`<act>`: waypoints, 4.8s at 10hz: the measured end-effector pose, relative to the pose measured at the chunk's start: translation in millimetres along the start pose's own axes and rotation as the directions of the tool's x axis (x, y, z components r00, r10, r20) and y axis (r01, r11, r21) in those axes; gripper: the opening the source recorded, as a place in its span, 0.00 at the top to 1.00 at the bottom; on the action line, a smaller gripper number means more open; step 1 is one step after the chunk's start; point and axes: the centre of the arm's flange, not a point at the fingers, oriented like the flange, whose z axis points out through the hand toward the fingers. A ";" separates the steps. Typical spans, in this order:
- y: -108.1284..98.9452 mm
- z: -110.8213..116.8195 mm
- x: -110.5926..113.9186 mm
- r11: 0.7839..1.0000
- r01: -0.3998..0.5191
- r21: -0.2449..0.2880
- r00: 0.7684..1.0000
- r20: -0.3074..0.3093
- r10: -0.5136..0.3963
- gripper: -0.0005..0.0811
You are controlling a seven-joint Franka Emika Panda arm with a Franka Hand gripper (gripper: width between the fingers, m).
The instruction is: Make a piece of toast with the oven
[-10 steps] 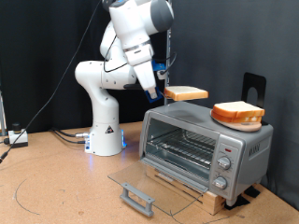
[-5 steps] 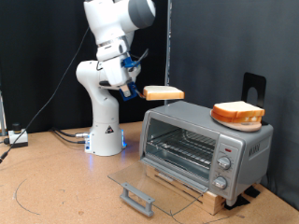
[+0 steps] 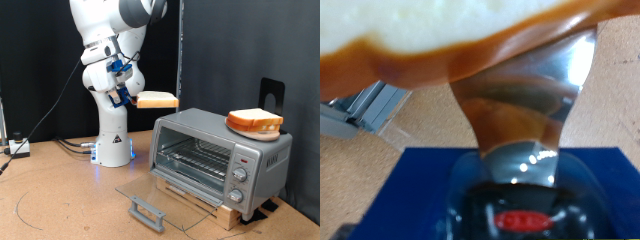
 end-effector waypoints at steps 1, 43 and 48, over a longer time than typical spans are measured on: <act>3.8 9.1 -0.3 1.000 0.015 -0.026 0.999 -0.034 -0.016 0.51; -103.7 173.5 33.2 0.753 0.645 -0.131 0.739 0.358 -0.571 0.51; -138.6 193.9 30.9 0.765 0.627 -0.146 0.757 0.349 -0.553 0.51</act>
